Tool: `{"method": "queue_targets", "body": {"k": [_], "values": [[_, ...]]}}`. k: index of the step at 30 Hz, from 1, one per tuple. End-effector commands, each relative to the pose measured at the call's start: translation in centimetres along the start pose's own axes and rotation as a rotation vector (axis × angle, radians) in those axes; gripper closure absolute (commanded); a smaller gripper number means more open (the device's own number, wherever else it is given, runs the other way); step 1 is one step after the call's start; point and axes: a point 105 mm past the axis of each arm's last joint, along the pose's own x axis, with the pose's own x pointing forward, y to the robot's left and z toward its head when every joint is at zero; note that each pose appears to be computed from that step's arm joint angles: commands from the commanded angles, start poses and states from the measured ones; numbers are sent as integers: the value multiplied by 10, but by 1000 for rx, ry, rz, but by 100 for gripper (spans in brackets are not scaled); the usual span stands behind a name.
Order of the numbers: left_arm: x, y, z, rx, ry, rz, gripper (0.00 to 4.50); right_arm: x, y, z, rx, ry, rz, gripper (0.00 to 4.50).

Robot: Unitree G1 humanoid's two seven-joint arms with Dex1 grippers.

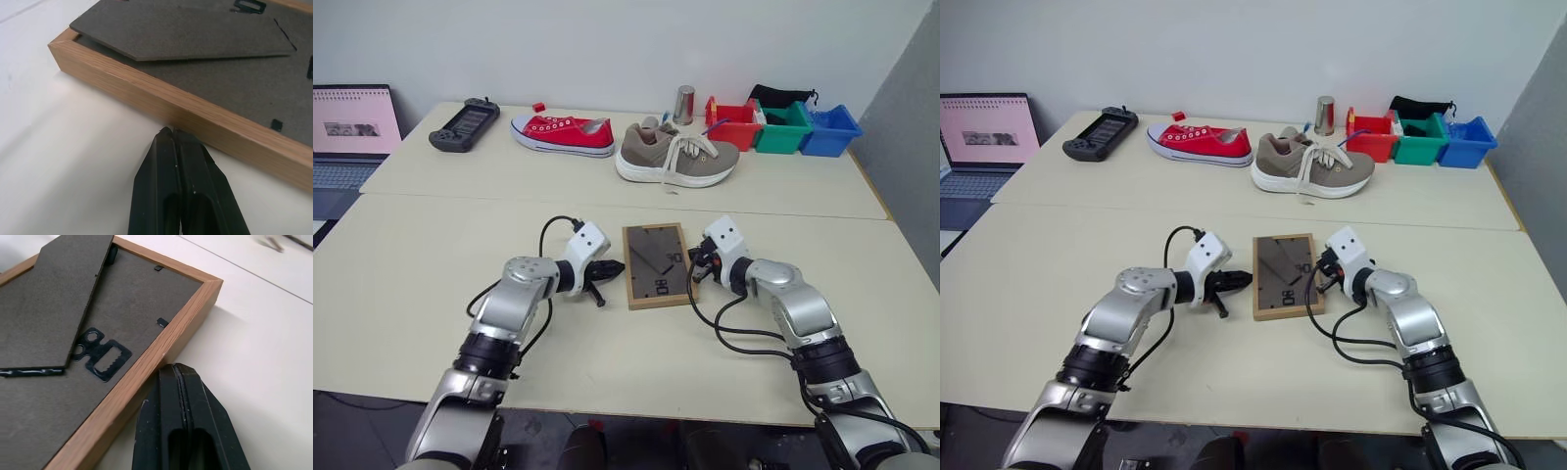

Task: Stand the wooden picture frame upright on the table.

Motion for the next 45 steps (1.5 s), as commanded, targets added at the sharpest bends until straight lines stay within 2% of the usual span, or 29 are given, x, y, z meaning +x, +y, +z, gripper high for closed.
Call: {"method": "queue_targets", "body": {"k": [1, 9, 17, 21, 25, 30, 33, 39, 45], "values": [[-12, -7, 15, -1, -59, 15, 445, 1, 32, 21, -33, -65, 127, 450], [-21, -13, 6, -40, -36, 54, 445, -6, 56, 21, -52, -27, 263, 450], [-25, -6, -1, -36, -4, 88, 445, -5, 60, 22, -61, -15, 288, 450], [-30, 1, -8, -24, 25, 120, 445, -9, 47, 14, -65, 6, 248, 450], [-57, 30, -12, -55, 4, 204, 445, -27, 13, -2, -103, 47, 163, 450], [-82, 30, -21, -167, 24, 62, 353, -44, -13, -7, -119, 49, 124, 450], [-91, 35, -17, -403, -8, -5, 289, -47, -22, 5, -119, -11, 126, 450], [-85, 32, -5, -771, -3, -144, 162, -45, -27, 3, -165, 2, 157, 450], [-78, 11, -8, -943, 84, -305, 45, -35, -18, 5, -172, -14, 166, 450]]}}
